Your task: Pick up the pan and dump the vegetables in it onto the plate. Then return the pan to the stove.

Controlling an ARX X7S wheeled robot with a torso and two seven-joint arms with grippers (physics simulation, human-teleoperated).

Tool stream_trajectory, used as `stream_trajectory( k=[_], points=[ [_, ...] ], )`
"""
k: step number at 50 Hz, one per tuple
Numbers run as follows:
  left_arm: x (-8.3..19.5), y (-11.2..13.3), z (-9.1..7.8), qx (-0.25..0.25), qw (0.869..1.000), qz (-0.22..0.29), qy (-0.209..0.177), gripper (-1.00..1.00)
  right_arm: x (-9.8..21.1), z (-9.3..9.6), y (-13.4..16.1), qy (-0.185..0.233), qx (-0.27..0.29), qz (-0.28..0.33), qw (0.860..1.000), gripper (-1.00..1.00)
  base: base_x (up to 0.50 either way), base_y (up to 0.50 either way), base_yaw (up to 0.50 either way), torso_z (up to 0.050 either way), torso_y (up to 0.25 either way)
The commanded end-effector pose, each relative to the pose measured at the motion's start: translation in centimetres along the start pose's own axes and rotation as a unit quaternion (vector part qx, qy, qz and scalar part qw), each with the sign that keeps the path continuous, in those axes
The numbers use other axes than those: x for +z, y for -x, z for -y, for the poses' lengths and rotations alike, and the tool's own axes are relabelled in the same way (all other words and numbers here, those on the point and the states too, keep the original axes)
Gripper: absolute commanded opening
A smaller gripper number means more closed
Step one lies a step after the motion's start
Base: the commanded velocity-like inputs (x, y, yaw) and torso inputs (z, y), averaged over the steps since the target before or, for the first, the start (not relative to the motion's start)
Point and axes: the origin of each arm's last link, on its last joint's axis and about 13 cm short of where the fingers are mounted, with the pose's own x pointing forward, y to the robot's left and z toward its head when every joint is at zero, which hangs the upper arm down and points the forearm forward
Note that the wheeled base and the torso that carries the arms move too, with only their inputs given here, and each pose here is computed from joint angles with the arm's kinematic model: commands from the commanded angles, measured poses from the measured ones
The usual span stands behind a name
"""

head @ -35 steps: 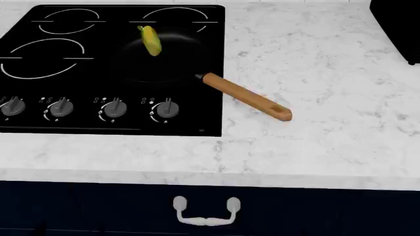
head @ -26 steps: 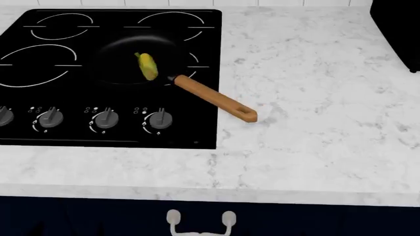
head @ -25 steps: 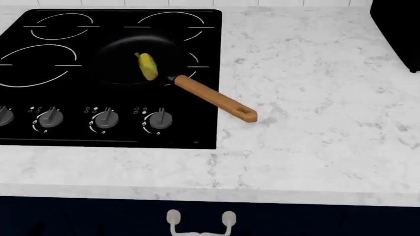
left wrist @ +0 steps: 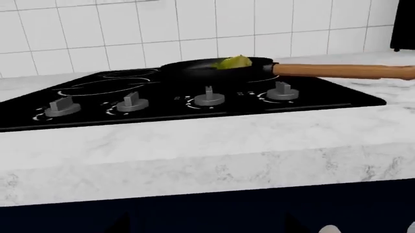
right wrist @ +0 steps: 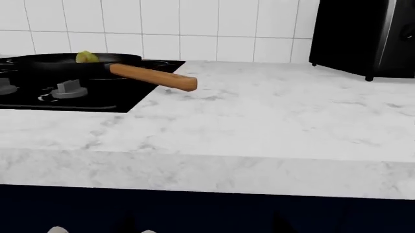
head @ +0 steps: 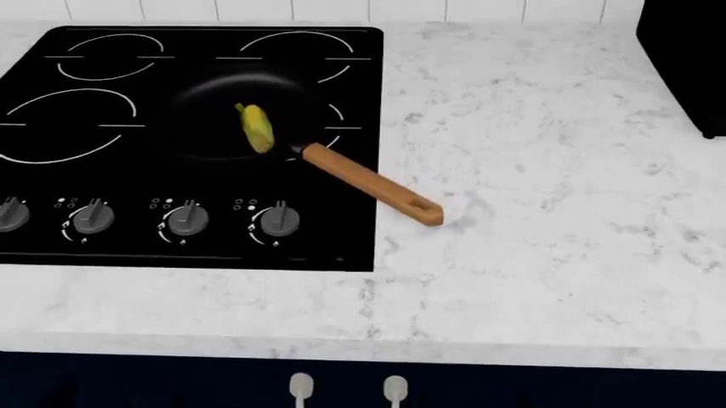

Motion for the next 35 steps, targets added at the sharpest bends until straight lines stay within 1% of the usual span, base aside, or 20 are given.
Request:
stream_trajectory(
  k=[1, 2, 3, 4, 5, 7, 11, 15, 17, 18, 19, 20, 26, 29, 35],
  points=[
    [2.4, 0.2, -0.7, -0.007, 1.000, -0.006, 0.009, 1.00, 1.3, 0.4, 0.2, 0.006, 0.016, -0.003, 1.000, 1.00, 0.00, 0.00, 0.00, 0.049, 0.064],
    [2.8, 0.3, -0.8, -0.010, 1.000, -0.005, 0.011, 1.00, 1.5, 0.5, 0.2, 0.021, 0.013, -0.002, 1.000, 1.00, 0.00, 0.00, 0.00, 0.049, 0.064],
    [3.3, 0.4, -0.8, -0.013, 1.000, -0.002, 0.006, 1.00, 1.7, 0.5, 0.2, 0.019, 0.016, -0.003, 1.000, 1.00, 0.00, 0.00, 0.00, 0.049, 0.064],
    [3.7, 0.5, -0.9, -0.017, 1.000, -0.003, 0.007, 1.00, 2.0, 0.6, 0.2, 0.037, 0.015, -0.002, 0.999, 1.00, 0.00, 0.00, 0.00, 0.049, 0.066],
    [3.9, 0.6, -0.9, -0.018, 1.000, -0.001, 0.000, 1.00, 2.2, 0.6, 0.2, 0.036, 0.019, -0.003, 0.999, 1.00, 0.00, 0.00, 0.00, 0.049, 0.066],
    [4.1, 0.5, -1.0, -0.021, 1.000, -0.003, -0.002, 1.00, 2.7, 0.8, 0.2, 0.047, 0.017, 0.002, 0.999, 1.00, 0.00, 0.00, 0.00, 0.049, 0.065],
    [4.8, 0.4, -1.3, -0.024, 1.000, -0.001, -0.007, 1.00, 3.5, 1.1, -0.2, 0.054, 0.018, 0.006, 0.998, 1.00, 0.00, 0.00, 0.00, 0.049, 0.066],
    [5.7, 0.0, -1.7, -0.026, 1.000, -0.001, -0.010, 1.00, 5.0, 1.5, -0.6, 0.068, 0.019, 0.014, 0.997, 1.00, 0.00, 0.00, 0.00, 0.048, 0.065],
    [6.0, -0.2, -1.9, -0.026, 1.000, 0.001, -0.015, 1.00, 5.5, 1.7, -0.7, 0.067, 0.019, 0.019, 0.997, 1.00, 0.00, 0.00, 0.00, 0.048, 0.066],
    [6.2, -0.2, -1.9, -0.033, 0.999, -0.005, 0.012, 1.00, 6.1, 1.7, -0.7, 0.034, 0.031, 0.027, 0.999, 1.00, 0.01, 0.00, 0.00, 0.049, 0.062],
    [6.5, -0.3, -2.1, -0.029, 1.000, 0.000, -0.004, 1.00, 6.4, 1.8, -0.8, 0.057, 0.024, 0.030, 0.998, 1.00, 0.00, 0.00, 0.00, 0.049, 0.066],
    [6.9, -0.4, -2.2, -0.032, 0.999, -0.001, 0.005, 1.00, 6.8, 1.9, -0.9, 0.050, 0.029, 0.032, 0.998, 1.00, 0.00, 0.00, 0.00, 0.048, 0.064],
    [8.0, -0.8, -2.7, -0.032, 0.999, 0.004, -0.020, 1.00, 7.9, 2.3, -1.3, 0.071, 0.024, 0.035, 0.997, 1.00, 0.00, 0.00, 0.00, 0.049, 0.066],
    [8.6, -0.9, -2.8, -0.036, 0.999, 0.007, -0.022, 1.00, 8.6, 2.5, -1.4, 0.074, 0.028, 0.037, 0.996, 1.00, 0.00, 0.00, 0.00, 0.049, 0.064],
    [9.6, -1.2, -3.0, -0.043, 0.998, 0.008, -0.036, 1.00, 10.4, 2.8, -2.1, 0.098, 0.042, 0.035, 0.994, 1.00, 0.00, 0.00, 0.00, 0.049, 0.066]
  ],
)
